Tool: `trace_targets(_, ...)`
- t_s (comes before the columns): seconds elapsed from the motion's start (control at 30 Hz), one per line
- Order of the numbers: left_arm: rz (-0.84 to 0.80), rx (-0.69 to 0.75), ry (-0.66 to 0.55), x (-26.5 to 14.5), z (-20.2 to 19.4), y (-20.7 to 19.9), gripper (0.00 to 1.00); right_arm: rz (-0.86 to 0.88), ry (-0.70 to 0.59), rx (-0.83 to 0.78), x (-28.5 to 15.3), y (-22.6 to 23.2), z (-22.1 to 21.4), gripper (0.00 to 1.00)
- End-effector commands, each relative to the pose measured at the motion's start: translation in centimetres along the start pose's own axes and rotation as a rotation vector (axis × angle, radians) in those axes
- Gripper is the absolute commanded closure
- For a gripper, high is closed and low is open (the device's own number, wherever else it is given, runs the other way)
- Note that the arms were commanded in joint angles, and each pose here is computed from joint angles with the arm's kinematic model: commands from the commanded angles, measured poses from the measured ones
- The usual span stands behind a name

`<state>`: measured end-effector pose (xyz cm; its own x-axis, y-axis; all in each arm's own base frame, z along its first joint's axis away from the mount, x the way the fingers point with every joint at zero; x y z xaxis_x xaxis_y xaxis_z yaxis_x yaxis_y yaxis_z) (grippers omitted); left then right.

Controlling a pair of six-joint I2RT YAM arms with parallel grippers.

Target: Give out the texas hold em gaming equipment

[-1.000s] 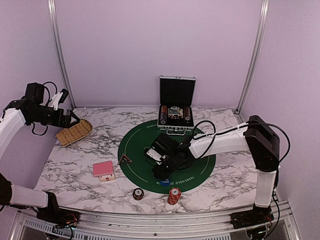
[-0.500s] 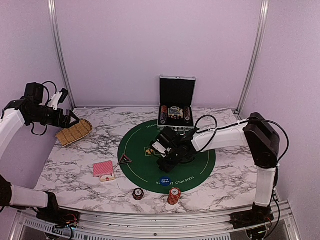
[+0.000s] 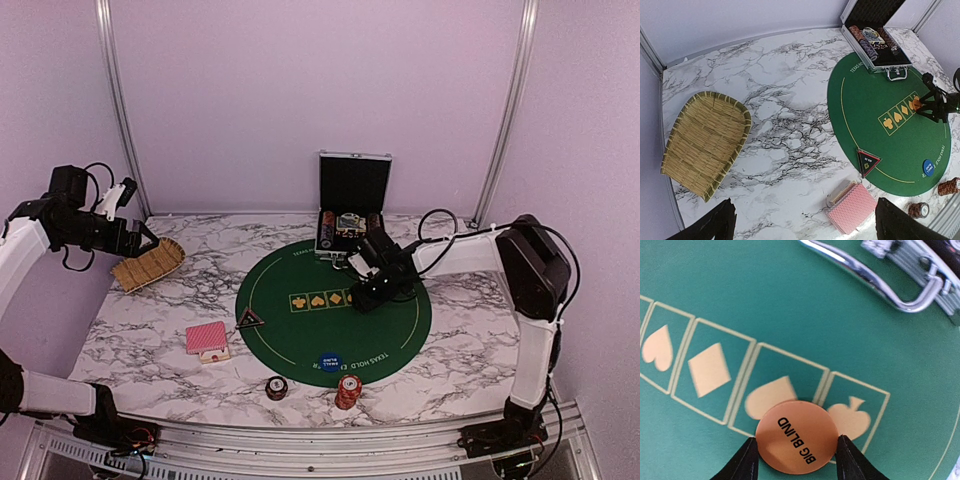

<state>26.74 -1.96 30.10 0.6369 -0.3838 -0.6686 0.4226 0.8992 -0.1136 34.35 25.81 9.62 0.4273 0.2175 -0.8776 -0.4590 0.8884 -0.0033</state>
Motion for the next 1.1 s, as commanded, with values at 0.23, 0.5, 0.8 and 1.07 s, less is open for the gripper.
trace_targets(0.23, 0.001, 0.011, 0.012, -0.6, 0.0, -0.2, 0.01, -0.151, -0.046, 0.152, -0.5, -8.2, 1.6, 0.49)
trace_targets(0.5, -0.009, 0.005, 0.021, -0.3, -0.1, -0.1, 0.01, -0.177, -0.056, 0.18, 0.2, -9.9, 2.4, 0.49)
trace_targets(0.8, -0.011, 0.011, 0.021, -0.3, -0.1, -0.1, 0.01, -0.141, -0.054, 0.197, 0.4, -10.1, 2.6, 0.41)
trace_targets(1.07, -0.015, 0.011, 0.018, -0.4, 0.0, -0.2, 0.01, -0.139, -0.083, 0.195, -1.6, -9.9, 2.9, 0.32)
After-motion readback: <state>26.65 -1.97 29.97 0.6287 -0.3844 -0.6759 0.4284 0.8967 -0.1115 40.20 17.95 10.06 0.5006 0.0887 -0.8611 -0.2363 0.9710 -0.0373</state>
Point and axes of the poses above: each gripper's point midway between its finger pads, its own x axis out along the fingers, its own y axis along the line the jaws close on, z = x × y, the point moved 8 cm from there along -x, back along the fingers, and after that the axes turned 4 degrees about x, right-handed, at the moved point
